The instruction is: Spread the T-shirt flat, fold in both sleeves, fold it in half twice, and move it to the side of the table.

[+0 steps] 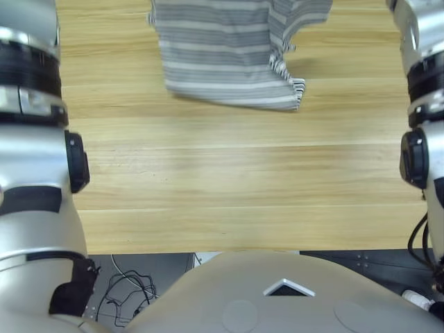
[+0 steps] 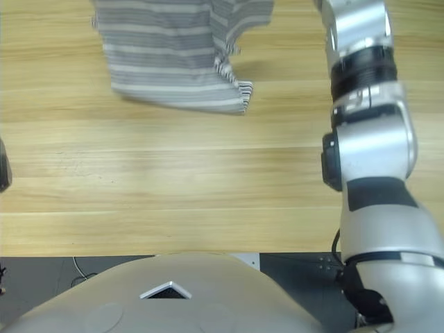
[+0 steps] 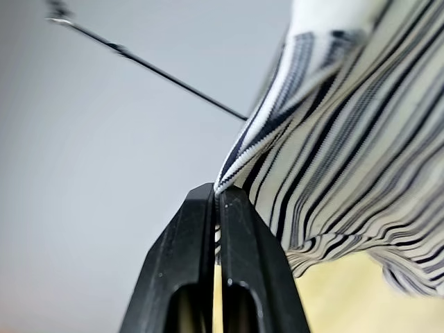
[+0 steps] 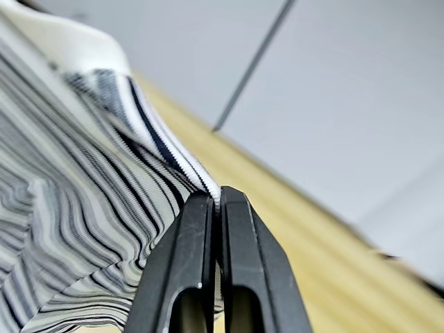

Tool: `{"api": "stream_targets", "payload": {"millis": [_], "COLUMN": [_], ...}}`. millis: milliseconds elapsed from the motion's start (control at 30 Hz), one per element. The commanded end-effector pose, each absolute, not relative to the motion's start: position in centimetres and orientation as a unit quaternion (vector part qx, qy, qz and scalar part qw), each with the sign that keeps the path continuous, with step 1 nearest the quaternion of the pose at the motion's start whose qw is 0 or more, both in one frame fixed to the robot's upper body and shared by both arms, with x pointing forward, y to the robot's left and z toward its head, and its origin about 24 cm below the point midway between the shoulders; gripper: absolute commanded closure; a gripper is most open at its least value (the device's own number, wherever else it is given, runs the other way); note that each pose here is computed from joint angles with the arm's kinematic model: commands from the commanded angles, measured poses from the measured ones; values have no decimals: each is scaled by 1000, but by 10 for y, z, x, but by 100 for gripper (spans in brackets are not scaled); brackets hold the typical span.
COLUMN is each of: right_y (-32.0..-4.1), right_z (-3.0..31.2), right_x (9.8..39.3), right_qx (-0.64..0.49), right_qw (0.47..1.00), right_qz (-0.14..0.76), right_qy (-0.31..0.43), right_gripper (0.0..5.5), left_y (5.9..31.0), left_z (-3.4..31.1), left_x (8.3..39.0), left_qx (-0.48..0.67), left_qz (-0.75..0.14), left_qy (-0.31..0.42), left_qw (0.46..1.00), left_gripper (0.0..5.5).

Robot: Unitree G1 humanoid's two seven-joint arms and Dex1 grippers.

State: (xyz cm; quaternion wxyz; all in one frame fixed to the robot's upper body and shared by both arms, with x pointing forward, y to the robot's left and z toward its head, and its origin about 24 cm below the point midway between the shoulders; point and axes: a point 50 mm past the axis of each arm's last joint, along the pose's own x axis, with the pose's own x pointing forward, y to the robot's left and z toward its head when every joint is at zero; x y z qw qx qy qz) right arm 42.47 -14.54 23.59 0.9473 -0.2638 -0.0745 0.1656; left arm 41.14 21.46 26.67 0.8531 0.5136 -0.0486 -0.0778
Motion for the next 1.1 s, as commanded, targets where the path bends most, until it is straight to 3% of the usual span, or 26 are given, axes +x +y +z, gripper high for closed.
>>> {"api": "stream_targets", "payload": {"millis": [33,100,167,300,367,433,600,700,867,967,1100], "right_y": [-107,-101,-93,-94,-107,-125,-153,-157,-163,-166,-165], "right_z": [409,389,355,256,204,166,133,126,125,121,104], "right_x": [395,401,410,417,407,388,322,303,293,282,265], "right_qx": [-312,-327,-341,-309,-239,-170,-83,-67,-69,-90,-141], "right_qw": [876,877,882,882,863,822,737,735,749,744,716], "right_qz": [13,57,123,311,432,539,667,671,657,661,684], "right_qy": [-367,-348,-300,-175,-105,-73,-76,-67,-52,-34,13], "right_gripper": [540,540,540,540,540,540,540,540,540,540,540], "left_y": [201,202,205,225,244,263,286,288,265,249,240], "left_z": [452,441,406,282,218,184,202,217,216,193,122], "left_x": [372,377,393,412,396,368,292,262,243,224,177], "left_qx": [492,494,531,607,608,601,617,637,639,629,591], "left_qz": [187,173,133,-31,-134,-205,-286,-315,-367,-439,-572], "left_qy": [-324,-322,-274,-143,-106,-115,-169,-151,-119,-52,118], "left_qw": [786,789,791,781,775,764,714,687,666,639,556], "left_gripper": [539,539,539,539,539,539,539,539,539,539,539]}}
